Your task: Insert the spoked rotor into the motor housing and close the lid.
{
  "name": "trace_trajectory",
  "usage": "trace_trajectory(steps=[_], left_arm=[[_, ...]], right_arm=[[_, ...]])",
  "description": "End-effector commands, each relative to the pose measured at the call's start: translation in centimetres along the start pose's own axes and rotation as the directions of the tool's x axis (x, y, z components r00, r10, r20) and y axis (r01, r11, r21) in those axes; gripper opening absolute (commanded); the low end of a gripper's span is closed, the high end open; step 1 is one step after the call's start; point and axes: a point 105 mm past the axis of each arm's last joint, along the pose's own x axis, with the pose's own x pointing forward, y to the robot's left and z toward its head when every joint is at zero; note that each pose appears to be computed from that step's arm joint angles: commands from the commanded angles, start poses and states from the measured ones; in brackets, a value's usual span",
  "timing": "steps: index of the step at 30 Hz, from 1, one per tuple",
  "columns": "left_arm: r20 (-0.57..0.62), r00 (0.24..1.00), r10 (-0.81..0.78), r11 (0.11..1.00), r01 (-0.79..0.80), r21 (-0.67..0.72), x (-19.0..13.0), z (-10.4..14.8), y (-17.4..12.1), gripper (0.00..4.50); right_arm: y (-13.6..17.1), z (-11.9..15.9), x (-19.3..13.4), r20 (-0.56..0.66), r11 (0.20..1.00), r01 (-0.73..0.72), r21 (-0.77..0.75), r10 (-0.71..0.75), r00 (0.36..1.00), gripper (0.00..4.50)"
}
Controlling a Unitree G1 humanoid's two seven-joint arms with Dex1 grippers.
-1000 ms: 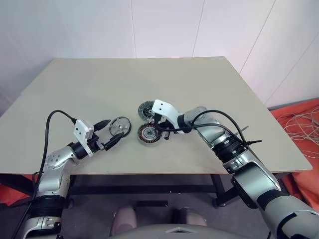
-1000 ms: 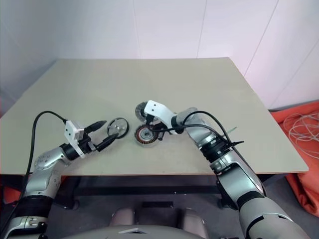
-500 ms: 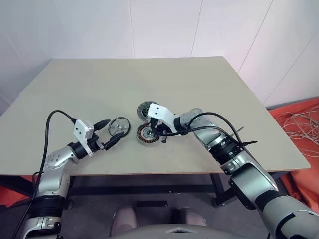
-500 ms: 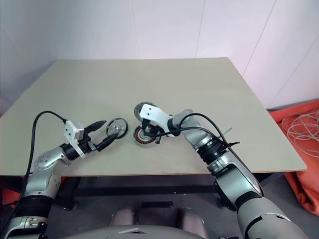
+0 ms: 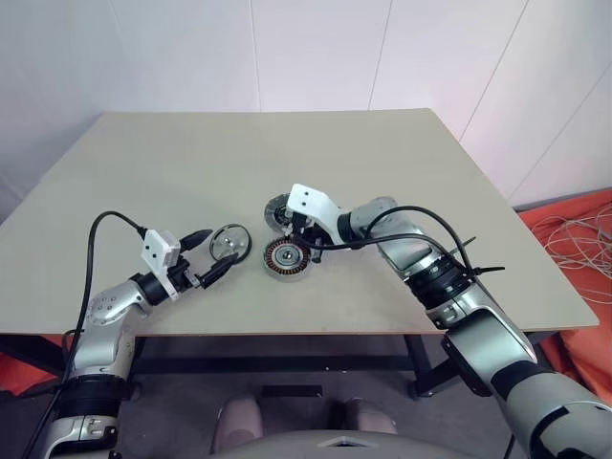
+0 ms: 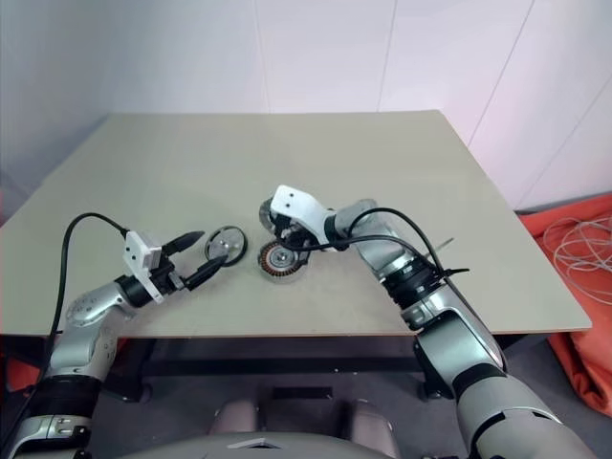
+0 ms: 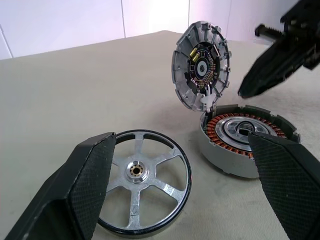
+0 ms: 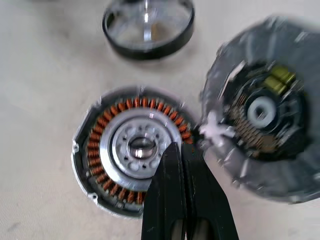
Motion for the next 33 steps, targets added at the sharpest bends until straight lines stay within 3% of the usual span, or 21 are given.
trace_trajectory(steps=[1,10,16,29,33], left_arm=[[0.033,0.999,-0.012,0.999,0.011,0.04,0.4,1.3,0.1,4.5],[0.033,0.999,-0.008,0.999,0.007,0.04,0.4,1.3,0.2,4.5],[0.033,0.999,-0.006,0.999,0.004,0.041,0.3,1.3,0.2,4.5],[0.035,0.999,-0.009,0.999,0.007,0.042,0.4,1.4,0.2,4.5],[0.035,0.999,-0.01,0.999,0.009,0.041,0.5,1.4,0.2,4.5]], right_arm=[[0.4,1.7,-0.3,0.072,1.0,-0.009,-0.019,0.01,0.997,0.03],[2.5,-0.2,1.4,0.061,0.997,-0.071,0.021,0.07,0.996,0.03],[2.6,-3.4,2.0,-0.039,0.997,-0.068,0.047,0.07,0.997,0.03],[0.8,0.3,0.6,0.089,0.998,-0.03,0.062,0.024,0.996,0.03],[0.5,0.3,0.7,0.086,0.998,-0.023,0.057,0.018,0.996,0.03]])
